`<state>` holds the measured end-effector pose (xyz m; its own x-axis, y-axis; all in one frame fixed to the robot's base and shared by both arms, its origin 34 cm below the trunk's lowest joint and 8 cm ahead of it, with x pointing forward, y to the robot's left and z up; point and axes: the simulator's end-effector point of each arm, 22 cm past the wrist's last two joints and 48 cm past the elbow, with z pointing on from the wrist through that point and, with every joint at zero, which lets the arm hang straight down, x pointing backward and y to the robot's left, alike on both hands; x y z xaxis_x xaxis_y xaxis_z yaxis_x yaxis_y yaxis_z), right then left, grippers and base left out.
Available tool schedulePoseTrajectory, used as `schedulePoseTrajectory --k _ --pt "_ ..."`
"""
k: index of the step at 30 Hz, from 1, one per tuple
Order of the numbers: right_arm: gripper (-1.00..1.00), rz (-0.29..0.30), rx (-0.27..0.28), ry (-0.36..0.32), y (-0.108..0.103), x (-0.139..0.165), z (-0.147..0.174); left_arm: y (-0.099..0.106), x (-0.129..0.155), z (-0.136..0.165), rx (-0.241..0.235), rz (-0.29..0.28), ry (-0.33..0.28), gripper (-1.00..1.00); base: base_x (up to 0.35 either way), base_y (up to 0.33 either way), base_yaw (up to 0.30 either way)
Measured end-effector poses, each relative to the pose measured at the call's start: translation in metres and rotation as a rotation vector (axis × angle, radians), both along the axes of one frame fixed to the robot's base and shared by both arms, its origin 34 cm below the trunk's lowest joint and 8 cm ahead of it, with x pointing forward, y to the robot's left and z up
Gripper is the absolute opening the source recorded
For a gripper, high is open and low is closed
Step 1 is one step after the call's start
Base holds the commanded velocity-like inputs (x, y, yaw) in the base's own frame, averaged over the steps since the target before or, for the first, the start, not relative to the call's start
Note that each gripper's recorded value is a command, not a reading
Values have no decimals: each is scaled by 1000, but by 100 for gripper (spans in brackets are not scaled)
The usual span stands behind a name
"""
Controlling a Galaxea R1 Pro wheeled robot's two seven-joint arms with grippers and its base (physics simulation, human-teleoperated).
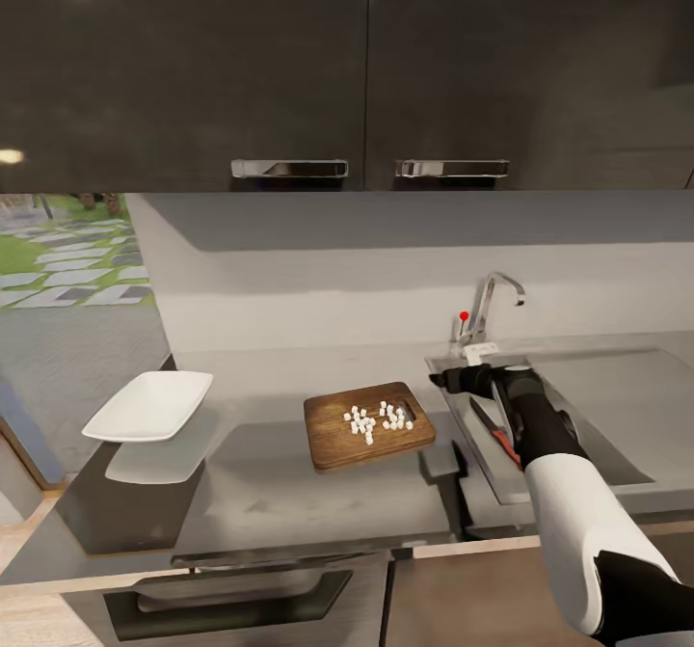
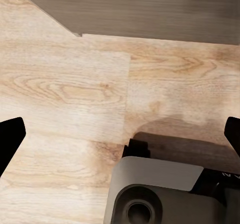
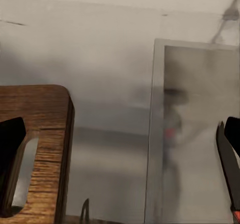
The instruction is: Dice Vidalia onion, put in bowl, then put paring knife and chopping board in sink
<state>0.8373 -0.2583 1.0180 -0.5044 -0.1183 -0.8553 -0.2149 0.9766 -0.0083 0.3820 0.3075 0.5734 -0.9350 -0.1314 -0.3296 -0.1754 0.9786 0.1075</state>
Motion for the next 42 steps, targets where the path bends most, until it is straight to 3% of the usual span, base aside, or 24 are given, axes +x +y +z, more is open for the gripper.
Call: schedulePoseTrajectory --k 42 --pt "100 40 -31 71 21 -1 -43 0 -14 -9 0 1 39 100 0 0 0"
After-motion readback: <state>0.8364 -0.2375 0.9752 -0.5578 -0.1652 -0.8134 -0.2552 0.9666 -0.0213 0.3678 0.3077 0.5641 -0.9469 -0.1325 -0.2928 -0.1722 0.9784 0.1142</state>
